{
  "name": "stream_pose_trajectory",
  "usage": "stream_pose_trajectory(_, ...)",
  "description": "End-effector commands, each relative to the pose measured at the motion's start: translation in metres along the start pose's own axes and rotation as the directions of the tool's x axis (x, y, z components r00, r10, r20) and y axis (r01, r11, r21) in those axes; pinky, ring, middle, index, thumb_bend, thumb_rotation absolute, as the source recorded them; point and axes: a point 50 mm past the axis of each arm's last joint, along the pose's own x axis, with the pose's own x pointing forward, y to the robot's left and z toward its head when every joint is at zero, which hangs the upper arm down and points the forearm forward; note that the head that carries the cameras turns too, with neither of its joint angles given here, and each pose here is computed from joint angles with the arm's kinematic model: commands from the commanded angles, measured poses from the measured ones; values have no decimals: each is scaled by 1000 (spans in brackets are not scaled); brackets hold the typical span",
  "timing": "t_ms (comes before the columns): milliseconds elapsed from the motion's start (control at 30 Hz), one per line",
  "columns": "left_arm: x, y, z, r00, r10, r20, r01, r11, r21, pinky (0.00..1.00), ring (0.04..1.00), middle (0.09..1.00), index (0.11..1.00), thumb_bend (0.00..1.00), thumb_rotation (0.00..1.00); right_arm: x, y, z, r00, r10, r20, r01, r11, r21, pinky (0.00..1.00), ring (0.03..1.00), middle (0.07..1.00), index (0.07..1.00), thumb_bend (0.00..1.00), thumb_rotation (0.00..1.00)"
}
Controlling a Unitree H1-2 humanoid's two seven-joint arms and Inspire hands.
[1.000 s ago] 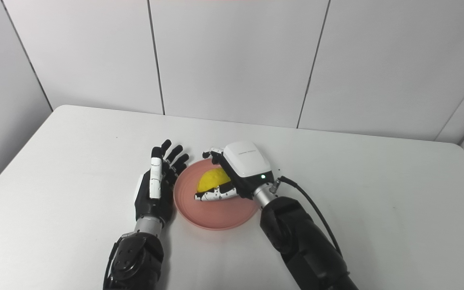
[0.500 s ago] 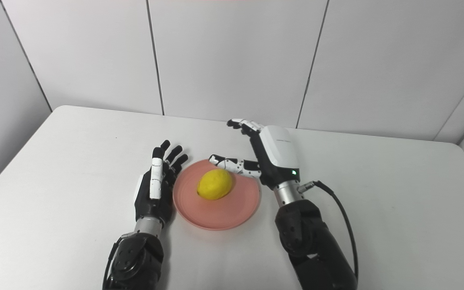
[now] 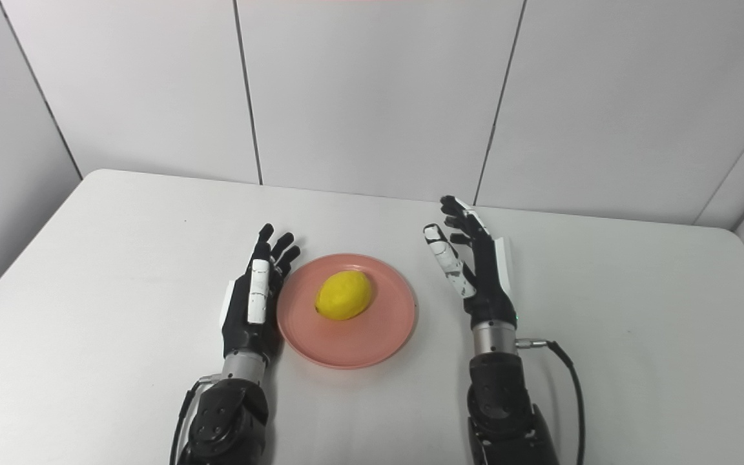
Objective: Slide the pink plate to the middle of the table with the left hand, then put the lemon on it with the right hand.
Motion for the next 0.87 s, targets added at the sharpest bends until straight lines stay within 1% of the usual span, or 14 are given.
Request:
stream_pose_trajectory(0,4,6,-3,1000,-4,2,4,999,51,972,903,916,964,912,897,6,0,12,999,-21,47,17,997,79,838,837,852,841,717,1000)
stream_pose_trajectory(33,7,9,-2,1000,-16,14,15,997,77,971,905,918,967,907,900,5,-1,8,1000,-24,21,21,992,125,843,840,855,844,719,1000)
stream_pose_trajectory(67,9,10,-1,1000,-24,20,22,995,93,947,916,928,980,875,901,4,-1,5,1000,-24,5,23,988,155,882,859,875,856,741,1000)
stream_pose_trajectory(100,12,13,0,999,-41,23,38,992,120,939,919,931,984,864,901,2,-1,2,999,-25,-25,30,979,204,895,866,881,860,749,1000)
stream_pose_trajectory(167,17,17,2,998,-64,21,60,985,161,932,940,953,998,932,905,0,0,0,997,-28,-65,45,962,270,934,880,903,873,763,1000)
stream_pose_trajectory(233,22,20,4,997,-79,15,74,978,193,941,948,958,1000,957,905,-4,3,-2,995,-28,-97,59,942,329,938,887,909,887,757,1000)
stream_pose_trajectory(333,26,24,6,995,-98,13,93,971,221,968,970,972,1000,968,909,-7,6,-5,989,-15,-149,77,903,422,984,916,928,916,764,1000)
stream_pose_trajectory(400,29,27,7,995,-104,9,99,967,235,977,977,977,1000,961,915,-9,9,-5,984,-6,-177,87,886,455,988,920,931,923,756,1000)
stream_pose_trajectory(433,31,28,8,995,-104,5,100,966,238,993,989,985,1000,958,917,-9,10,-6,982,-1,-188,91,879,469,996,936,940,936,748,1000)
stream_pose_trajectory(500,33,30,11,995,-98,-3,95,964,248,999,995,983,1000,963,927,-12,12,-7,979,1,-205,98,875,474,996,936,943,941,741,1000)
stream_pose_trajectory(633,36,34,15,996,-92,-20,94,964,250,1000,993,979,1000,976,951,-18,17,-11,974,4,-226,104,880,464,987,928,937,941,755,1000)
stream_pose_trajectory(733,36,36,16,996,-85,-26,89,967,237,1000,988,978,1000,976,958,-21,19,-14,971,7,-241,111,873,475,984,924,934,939,753,1000)
stream_pose_trajectory(833,34,36,14,998,-60,-30,65,976,208,1000,979,967,1000,964,952,-26,21,-19,966,23,-256,106,872,478,999,931,934,935,754,997)
